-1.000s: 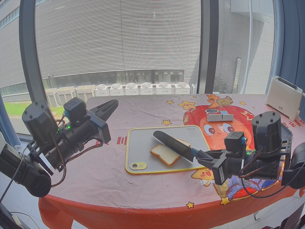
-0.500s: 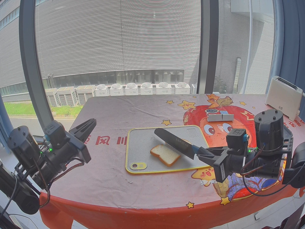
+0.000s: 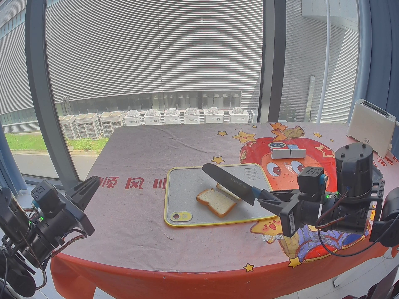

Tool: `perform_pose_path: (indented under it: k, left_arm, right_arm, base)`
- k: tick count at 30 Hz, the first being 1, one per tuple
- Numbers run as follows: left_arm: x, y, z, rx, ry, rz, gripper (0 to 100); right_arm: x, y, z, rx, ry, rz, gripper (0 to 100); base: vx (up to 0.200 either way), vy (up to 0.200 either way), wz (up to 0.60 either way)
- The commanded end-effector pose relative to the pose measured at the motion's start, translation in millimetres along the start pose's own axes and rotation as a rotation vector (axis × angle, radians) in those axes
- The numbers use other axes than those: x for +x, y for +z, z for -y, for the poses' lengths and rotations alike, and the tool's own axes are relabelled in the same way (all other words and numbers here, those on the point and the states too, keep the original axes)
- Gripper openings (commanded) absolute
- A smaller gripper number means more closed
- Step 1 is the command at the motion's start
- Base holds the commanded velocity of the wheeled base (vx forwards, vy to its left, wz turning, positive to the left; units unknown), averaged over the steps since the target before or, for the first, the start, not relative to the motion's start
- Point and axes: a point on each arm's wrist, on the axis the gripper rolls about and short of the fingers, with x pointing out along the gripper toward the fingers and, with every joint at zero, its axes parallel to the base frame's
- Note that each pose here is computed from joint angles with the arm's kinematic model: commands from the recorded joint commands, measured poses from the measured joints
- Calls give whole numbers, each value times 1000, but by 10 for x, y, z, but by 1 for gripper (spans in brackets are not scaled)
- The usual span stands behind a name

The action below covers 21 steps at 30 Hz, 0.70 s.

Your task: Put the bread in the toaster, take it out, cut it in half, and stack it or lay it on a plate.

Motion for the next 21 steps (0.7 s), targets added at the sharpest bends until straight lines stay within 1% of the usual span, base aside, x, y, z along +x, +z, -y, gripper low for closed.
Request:
perform_pose_path:
  k: [1,2,3,4,8,11,12,13,15,16,18,20,21]
  left_arm:
    - [-109,38,-12,-1,32,16,0]
    - [-111,39,-13,-1,35,15,0]
    - [-159,87,-18,-1,56,39,0]
    - [-193,119,-18,1,61,56,0]
    - [-303,170,-22,3,76,65,0]
    - [-396,213,-75,11,135,83,0]
    - [-402,215,-85,11,142,83,0]
    - [-441,237,-125,16,178,98,0]
    - [-520,288,-160,25,212,133,0]
    - [-567,301,-172,29,228,139,0]
    - [-671,297,-164,30,229,122,0]
    - [-843,262,-114,26,217,80,0]
    - [-971,234,-76,30,216,61,0]
  right_arm:
    - [-10,7,16,3,-6,4,0]
    - [-10,9,16,3,-6,6,0]
    - [-22,16,17,3,-7,10,0]
    - [-38,25,18,4,-8,16,0]
    - [-65,45,25,5,-9,29,0]
    - [-77,61,34,7,-12,36,0]
    - [-81,63,34,7,-11,38,0]
    - [-85,65,34,7,-11,39,0]
    - [-96,73,39,8,-13,45,0]
    - [-104,76,39,8,-13,47,0]
    - [-121,89,41,9,-13,54,0]
    - [-137,98,42,9,-13,60,0]
    - [-153,106,40,9,-12,67,0]
  base:
    - [0,0,0]
    - [0,0,0]
    - [0,0,0]
    - [0,0,0]
    - [0,0,0]
    - [0,0,0]
    - [0,0,0]
    - [0,0,0]
    - [0,0,0]
    - [0,0,0]
    - [0,0,0]
    - [0,0,0]
    - [0,0,0]
